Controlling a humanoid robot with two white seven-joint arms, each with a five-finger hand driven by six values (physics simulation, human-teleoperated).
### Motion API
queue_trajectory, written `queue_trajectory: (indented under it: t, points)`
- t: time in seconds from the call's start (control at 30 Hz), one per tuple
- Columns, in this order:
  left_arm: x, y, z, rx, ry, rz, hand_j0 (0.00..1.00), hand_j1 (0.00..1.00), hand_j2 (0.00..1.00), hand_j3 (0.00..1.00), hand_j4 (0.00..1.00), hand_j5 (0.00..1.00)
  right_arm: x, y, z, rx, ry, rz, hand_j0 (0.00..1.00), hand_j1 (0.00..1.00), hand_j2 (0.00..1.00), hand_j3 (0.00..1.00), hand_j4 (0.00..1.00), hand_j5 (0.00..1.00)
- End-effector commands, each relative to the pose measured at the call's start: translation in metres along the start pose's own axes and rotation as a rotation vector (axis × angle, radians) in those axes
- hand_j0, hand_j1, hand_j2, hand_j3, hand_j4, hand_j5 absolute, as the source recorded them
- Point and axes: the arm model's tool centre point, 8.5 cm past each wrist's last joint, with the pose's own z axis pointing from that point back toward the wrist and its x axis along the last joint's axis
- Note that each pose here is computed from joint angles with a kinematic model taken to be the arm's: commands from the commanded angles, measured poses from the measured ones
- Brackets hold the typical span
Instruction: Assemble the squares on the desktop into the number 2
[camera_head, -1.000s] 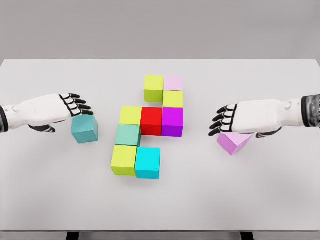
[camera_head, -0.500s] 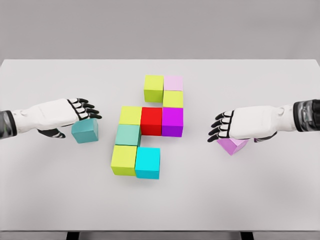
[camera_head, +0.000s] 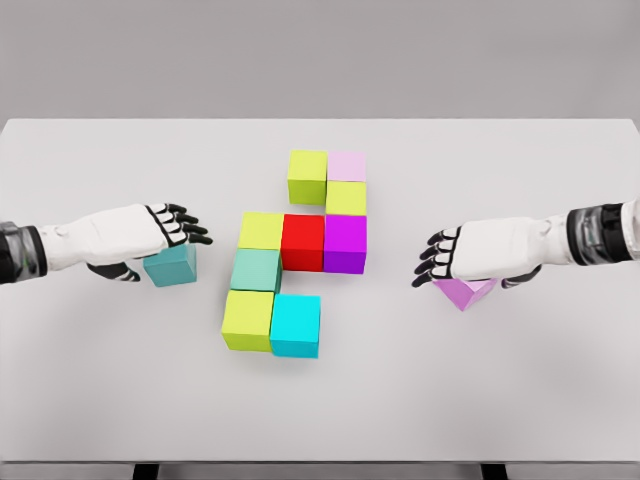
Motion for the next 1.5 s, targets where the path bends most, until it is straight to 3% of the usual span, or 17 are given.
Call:
queue_trajectory:
  t: [0.0,0.23,0.37,0.53,0.63,0.77,0.93,1.13,1.23,1.47]
  points:
    - [0.000,-0.001,-0.002,0.002,-0.002,0.007,1.00,1.00,1.00,1.00,1.00,1.00,0.000,-0.001,-0.002,-0.003,-0.001,-0.002,1.00,1.00,1.00,1.00,1.00,1.00]
    - [-0.001,-0.007,-0.008,-0.010,0.003,0.011,1.00,1.00,1.00,1.00,1.00,1.00,-0.008,0.005,-0.009,0.014,0.013,-0.012,0.99,0.99,0.99,0.99,0.99,0.99]
    - [-0.001,-0.007,-0.010,-0.012,0.002,0.006,0.97,0.97,0.97,0.97,0.97,0.97,-0.007,0.009,-0.011,0.048,0.014,0.000,0.90,0.90,0.90,0.90,0.90,0.90]
    - [-0.002,-0.009,-0.012,-0.028,0.007,-0.019,0.85,0.85,0.85,0.85,0.85,0.85,-0.006,0.011,-0.011,0.061,0.017,0.004,0.79,0.79,0.79,0.79,0.79,0.79]
    - [-0.002,-0.010,-0.012,-0.043,0.007,-0.020,0.72,0.72,0.72,0.72,0.72,0.72,-0.006,0.010,-0.010,0.062,0.018,0.007,0.75,0.75,0.75,0.75,0.75,0.75]
    - [-0.003,-0.007,-0.012,-0.039,0.009,-0.024,0.65,0.65,0.65,0.65,0.65,0.65,-0.007,0.008,-0.009,0.059,0.021,0.012,0.70,0.70,0.70,0.70,0.70,0.70]
    - [-0.004,-0.005,-0.011,-0.036,0.013,-0.027,0.65,0.65,0.65,0.65,0.65,0.65,-0.007,0.008,-0.006,0.058,0.025,0.011,0.68,0.68,0.68,0.68,0.68,0.68]
    - [-0.009,0.004,-0.010,-0.022,0.023,-0.041,0.65,0.65,0.65,0.65,0.65,0.65,0.006,0.000,0.000,0.048,0.003,0.049,0.64,0.64,0.64,0.64,0.64,0.64]
    - [-0.016,0.008,-0.008,-0.020,0.041,-0.045,0.66,0.66,0.66,0.66,0.66,0.66,0.015,-0.007,0.008,0.037,-0.001,0.079,0.64,0.64,0.64,0.64,0.64,0.64]
    - [-0.029,0.011,-0.012,-0.013,0.072,-0.032,0.66,0.66,0.66,0.66,0.66,0.66,0.018,-0.011,0.008,0.017,-0.016,0.074,0.64,0.64,0.64,0.64,0.64,0.64]
